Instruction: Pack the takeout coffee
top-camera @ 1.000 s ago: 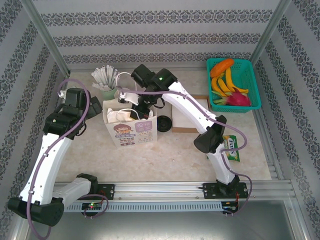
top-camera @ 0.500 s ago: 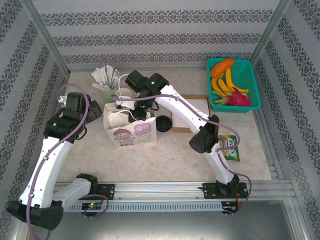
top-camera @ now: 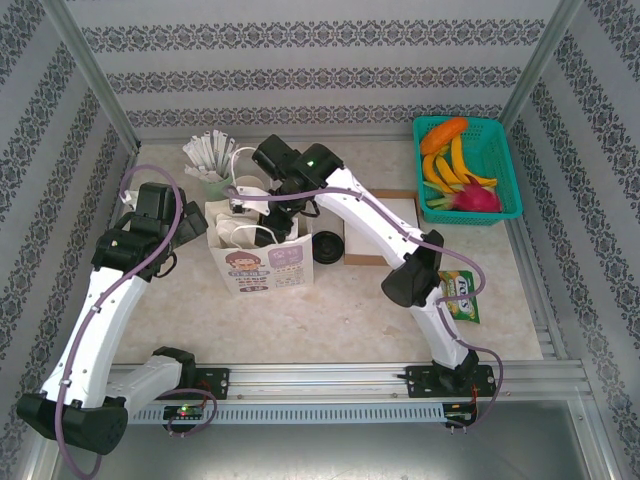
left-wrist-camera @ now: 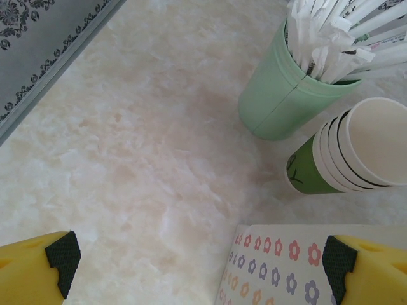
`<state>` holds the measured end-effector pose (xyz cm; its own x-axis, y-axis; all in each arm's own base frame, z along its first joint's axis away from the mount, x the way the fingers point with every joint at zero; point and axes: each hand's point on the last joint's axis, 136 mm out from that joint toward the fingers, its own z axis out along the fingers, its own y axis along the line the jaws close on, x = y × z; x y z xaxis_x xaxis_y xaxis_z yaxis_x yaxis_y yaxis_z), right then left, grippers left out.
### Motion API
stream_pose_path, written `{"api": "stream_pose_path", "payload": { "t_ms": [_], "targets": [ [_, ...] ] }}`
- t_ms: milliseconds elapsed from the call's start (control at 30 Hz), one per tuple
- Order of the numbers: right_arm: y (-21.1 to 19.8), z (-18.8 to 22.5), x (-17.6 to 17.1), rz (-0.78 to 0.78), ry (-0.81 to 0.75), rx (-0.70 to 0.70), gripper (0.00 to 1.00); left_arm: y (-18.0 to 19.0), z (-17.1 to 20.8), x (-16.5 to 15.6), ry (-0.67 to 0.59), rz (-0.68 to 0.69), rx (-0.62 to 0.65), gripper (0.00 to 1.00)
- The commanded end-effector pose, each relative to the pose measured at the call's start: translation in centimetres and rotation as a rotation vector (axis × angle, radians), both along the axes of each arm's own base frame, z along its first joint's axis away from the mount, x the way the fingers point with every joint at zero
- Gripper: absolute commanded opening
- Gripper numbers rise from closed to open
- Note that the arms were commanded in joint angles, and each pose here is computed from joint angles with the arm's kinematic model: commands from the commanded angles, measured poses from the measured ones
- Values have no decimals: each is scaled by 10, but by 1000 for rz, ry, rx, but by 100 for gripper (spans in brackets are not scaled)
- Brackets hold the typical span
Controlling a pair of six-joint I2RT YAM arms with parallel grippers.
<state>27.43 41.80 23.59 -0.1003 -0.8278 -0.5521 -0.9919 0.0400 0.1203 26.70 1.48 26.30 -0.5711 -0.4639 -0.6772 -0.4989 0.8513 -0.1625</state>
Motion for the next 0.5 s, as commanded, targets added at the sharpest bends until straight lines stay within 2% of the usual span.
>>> {"api": "stream_pose_path", "payload": {
  "t_ms": [0,100,200,333,467],
  "targets": [
    [-6,9,-1,8,-18,9,59,3,-6,-2,19,6,3,100],
    [-6,0,-3,11,10,-13,57,1,-6,-1,20,-1,3,100],
    [-8,-10,1,-9,17,-47,38,2,-9,0,30,-1,8,100],
    [-11,-26,6,-25,7,-109,34,1,-13,2,42,-3,6,100],
    [-9,-27,6,-18,8,-105,28,-1,-18,4,59,-8,0,100]
  ]
}}
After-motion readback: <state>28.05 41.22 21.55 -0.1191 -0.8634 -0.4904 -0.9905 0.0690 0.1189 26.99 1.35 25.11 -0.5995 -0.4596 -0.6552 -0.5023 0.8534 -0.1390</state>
